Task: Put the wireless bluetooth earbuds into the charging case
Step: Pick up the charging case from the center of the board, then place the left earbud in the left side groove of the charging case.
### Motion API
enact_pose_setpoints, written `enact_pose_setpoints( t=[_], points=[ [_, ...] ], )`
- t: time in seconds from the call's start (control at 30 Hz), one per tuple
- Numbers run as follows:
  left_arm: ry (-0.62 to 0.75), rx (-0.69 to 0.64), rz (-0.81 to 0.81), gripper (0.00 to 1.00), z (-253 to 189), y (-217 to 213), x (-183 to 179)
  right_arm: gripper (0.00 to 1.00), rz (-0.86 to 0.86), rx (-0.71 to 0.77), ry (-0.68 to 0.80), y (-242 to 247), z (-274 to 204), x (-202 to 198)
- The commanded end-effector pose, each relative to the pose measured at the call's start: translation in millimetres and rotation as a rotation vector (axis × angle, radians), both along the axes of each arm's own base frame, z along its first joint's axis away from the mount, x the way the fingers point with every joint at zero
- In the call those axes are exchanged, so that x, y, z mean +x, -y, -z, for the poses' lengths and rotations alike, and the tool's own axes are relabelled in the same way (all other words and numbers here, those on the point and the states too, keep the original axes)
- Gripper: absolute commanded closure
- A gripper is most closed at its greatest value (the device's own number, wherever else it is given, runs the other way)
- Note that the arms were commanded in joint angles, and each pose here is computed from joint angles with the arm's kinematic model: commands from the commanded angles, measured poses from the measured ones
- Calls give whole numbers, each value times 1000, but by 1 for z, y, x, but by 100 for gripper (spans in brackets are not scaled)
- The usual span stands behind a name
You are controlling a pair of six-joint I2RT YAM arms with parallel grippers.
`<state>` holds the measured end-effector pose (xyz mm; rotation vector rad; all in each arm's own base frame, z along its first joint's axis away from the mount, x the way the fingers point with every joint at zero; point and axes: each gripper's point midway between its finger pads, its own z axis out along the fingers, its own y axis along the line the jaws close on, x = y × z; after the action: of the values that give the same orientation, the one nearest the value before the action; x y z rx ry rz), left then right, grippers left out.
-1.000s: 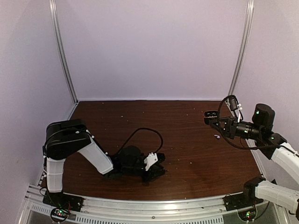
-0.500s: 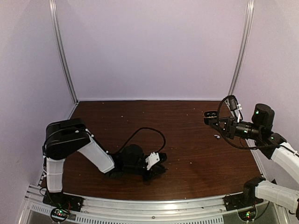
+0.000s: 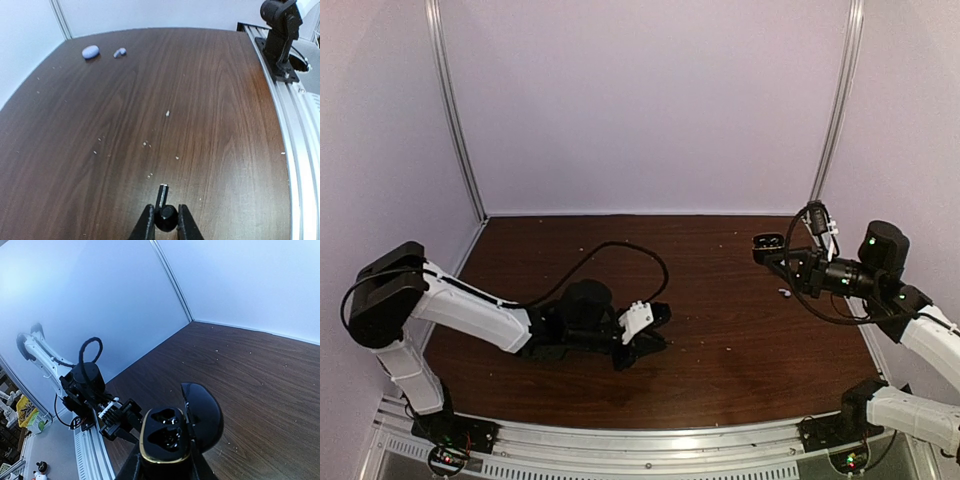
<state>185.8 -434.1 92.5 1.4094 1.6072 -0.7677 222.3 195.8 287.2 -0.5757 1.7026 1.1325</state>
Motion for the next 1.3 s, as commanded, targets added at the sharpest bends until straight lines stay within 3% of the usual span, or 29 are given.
enact_pose_setpoints(
  t=[0.0, 0.23, 0.47, 0.9, 1.27],
  points=[
    [92, 4, -23, 89, -49, -18, 3, 100, -55, 34, 121, -12, -21, -10],
    [223, -34, -30, 89, -126, -46, -7, 100, -141, -42, 236, -53, -22, -25],
    [294, 2, -3, 89, -163, -59, -34, 100, -253, -88, 344, -84, -13, -47],
    [409, 115, 105, 89, -196, -55, -77, 100, -409, -162, 491, -119, 7, -88],
    [499, 198, 153, 90, -198, -37, -84, 100, -465, -224, 488, -131, 23, -97]
  ],
)
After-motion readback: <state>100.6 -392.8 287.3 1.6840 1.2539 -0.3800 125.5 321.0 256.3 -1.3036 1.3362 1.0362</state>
